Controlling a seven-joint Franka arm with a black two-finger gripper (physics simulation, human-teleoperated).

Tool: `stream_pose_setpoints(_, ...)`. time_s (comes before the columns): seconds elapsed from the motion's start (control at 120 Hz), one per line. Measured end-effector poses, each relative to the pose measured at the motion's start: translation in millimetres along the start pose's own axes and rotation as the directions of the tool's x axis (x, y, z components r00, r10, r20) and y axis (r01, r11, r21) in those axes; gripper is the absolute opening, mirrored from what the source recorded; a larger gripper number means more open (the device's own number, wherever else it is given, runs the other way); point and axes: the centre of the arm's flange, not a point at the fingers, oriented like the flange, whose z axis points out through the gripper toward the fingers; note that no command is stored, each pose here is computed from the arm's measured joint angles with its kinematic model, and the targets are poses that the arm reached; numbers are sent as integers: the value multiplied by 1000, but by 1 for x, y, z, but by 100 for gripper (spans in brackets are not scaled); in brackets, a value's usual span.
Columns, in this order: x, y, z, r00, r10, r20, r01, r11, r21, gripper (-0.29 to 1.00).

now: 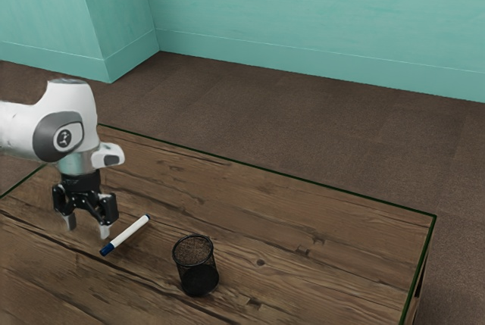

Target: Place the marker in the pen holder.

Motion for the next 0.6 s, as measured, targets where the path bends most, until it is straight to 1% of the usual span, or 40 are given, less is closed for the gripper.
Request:
stream_pose_setpoints(0.233, 34, 13, 40, 990, 120, -71, -114, 990, 81, 56)
stream_pose_setpoints(0.367, 46, 25, 55, 979, 177, -104, -167, 981, 103, 45)
stream_pose_setpoints(0.5, 44, 30, 69, 969, 218, -120, -204, 972, 119, 27)
stream_pose_setpoints(0.6, 42, 21, 74, 967, 214, -137, -198, 973, 118, 20)
